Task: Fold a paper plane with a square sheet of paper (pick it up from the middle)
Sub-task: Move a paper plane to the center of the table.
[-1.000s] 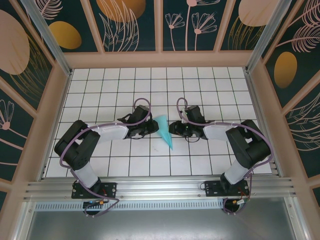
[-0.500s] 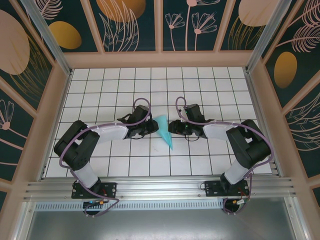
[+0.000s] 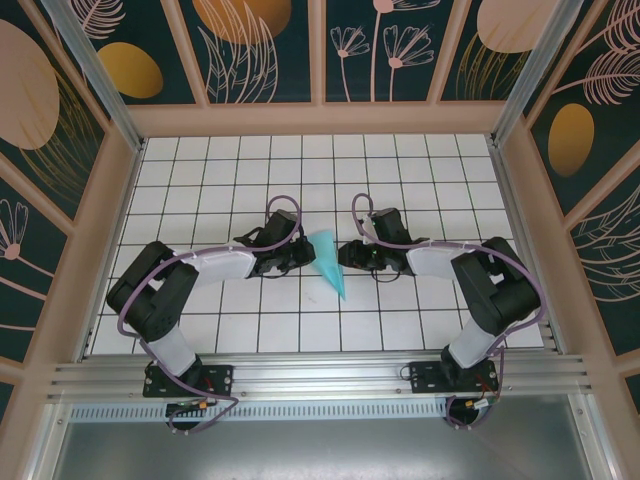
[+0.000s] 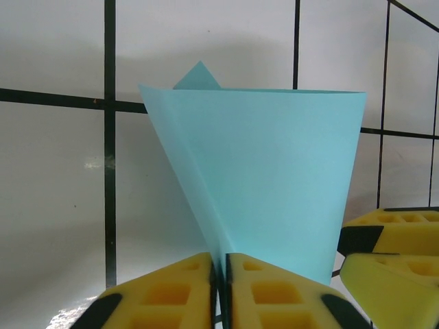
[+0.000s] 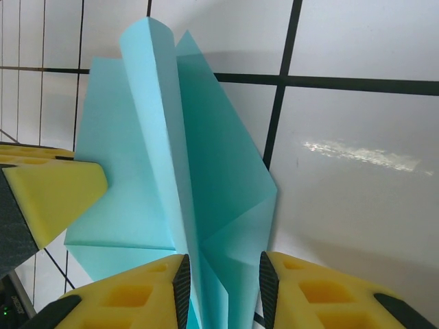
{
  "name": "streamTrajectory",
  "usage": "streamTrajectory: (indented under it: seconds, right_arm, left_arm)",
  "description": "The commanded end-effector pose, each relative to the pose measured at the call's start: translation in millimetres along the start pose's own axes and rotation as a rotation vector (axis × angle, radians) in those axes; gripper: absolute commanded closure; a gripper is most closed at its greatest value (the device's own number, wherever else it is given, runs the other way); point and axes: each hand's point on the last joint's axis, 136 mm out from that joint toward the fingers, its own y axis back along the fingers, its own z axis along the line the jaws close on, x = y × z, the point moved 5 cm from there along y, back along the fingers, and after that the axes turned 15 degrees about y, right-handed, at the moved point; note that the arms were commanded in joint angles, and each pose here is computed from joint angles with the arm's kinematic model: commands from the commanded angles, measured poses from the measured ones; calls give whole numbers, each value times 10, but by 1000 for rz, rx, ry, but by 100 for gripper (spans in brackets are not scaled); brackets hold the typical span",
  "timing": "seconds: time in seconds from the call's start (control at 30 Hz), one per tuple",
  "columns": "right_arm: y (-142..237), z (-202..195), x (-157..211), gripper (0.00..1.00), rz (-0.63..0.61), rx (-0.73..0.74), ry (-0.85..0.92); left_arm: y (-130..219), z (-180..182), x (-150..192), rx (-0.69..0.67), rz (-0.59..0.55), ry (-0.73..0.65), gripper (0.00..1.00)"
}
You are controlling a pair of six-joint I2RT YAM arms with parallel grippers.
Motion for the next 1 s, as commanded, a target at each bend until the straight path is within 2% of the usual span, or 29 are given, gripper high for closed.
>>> streamTrajectory:
  seconds: [0.0,0.27,0.97]
  right_arm:
    - [-4,9,-57,64,2,-25,27]
    - [-26,-24,-54,64,7,-16,41]
    - [237,-171,-53,62,-52,31,-9]
  left_arm:
    - [50,-14,-6,4,-21,-20,88]
    - [-20,26,0,-7,-11,-9,91]
    - [-56,105,35,-45,9,-33,88]
